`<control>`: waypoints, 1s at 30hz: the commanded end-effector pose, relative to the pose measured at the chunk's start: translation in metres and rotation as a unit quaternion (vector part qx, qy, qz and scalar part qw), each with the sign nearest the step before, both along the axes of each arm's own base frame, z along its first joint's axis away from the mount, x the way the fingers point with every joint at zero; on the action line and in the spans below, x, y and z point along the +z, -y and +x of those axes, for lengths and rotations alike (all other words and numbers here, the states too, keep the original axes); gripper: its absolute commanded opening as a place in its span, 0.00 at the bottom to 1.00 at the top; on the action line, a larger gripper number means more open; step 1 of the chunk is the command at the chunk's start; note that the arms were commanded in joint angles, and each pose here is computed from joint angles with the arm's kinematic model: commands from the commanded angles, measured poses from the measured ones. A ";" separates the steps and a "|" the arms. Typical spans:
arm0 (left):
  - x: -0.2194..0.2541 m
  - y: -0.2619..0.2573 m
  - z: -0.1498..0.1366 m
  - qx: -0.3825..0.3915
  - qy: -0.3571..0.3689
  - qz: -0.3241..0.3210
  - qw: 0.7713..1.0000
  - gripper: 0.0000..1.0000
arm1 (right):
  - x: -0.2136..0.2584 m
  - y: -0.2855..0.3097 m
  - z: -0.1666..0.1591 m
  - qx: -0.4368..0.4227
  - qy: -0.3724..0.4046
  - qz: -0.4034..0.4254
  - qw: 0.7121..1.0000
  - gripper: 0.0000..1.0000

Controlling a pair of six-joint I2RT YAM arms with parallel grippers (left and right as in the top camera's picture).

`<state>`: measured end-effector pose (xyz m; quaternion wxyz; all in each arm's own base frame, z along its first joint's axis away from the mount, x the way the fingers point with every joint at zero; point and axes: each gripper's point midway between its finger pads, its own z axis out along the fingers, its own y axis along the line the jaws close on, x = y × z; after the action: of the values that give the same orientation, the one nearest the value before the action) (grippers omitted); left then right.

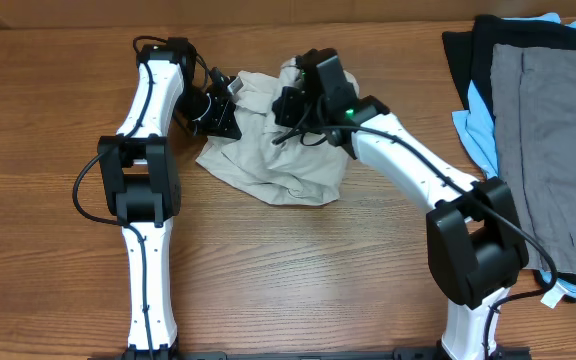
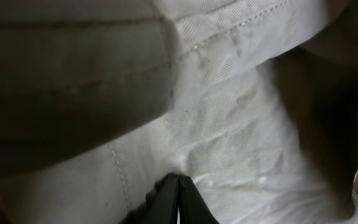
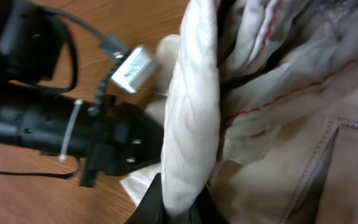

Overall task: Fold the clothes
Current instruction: 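Release the folded end and lift the right gripper away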

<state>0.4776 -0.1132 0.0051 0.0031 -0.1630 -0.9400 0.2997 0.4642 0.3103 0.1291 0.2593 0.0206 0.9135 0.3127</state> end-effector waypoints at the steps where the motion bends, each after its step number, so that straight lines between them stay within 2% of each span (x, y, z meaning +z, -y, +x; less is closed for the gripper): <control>1: -0.003 0.005 -0.001 -0.003 -0.002 0.005 1.000 0.04 | 0.016 -0.029 -0.004 0.023 0.019 0.031 0.999 0.04; 10: -0.003 0.008 -0.001 -0.005 -0.003 0.005 1.000 0.04 | 0.005 -0.054 -0.002 0.014 0.026 0.049 0.998 0.05; 11: -0.003 0.008 -0.001 -0.002 -0.004 0.006 1.000 0.04 | 0.007 -0.056 -0.002 0.015 0.029 0.052 0.998 0.09; 15: 0.000 0.000 0.000 0.024 -0.019 0.008 0.999 0.04 | 0.012 -0.060 -0.001 0.021 0.037 0.061 0.997 0.47; 17: 0.006 -0.007 0.001 0.038 -0.025 0.009 0.999 0.04 | 0.013 -0.062 -0.004 0.029 0.033 0.066 0.997 0.54; 19: 0.017 -0.016 0.003 0.046 -0.024 0.010 0.999 0.04 | 0.014 -0.062 -0.005 0.036 0.029 0.073 0.996 0.57; 23: 0.044 -0.053 0.011 0.090 -0.019 0.058 0.994 0.04 | 0.015 -0.061 -0.005 0.043 0.024 0.081 0.996 0.58; 27: 0.083 -0.093 0.017 0.127 0.009 0.099 0.987 0.04 | 0.014 -0.059 -0.004 0.041 0.022 0.079 0.996 0.58; 30: 0.114 -0.113 0.026 0.172 0.041 0.100 0.979 0.04 | 0.011 -0.054 -0.003 0.037 0.017 0.075 0.996 0.57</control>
<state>0.4939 -0.0254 0.0943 -0.0307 -0.0488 -0.9731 0.2229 0.4550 0.3661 0.1246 0.2493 0.0019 0.8902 0.3814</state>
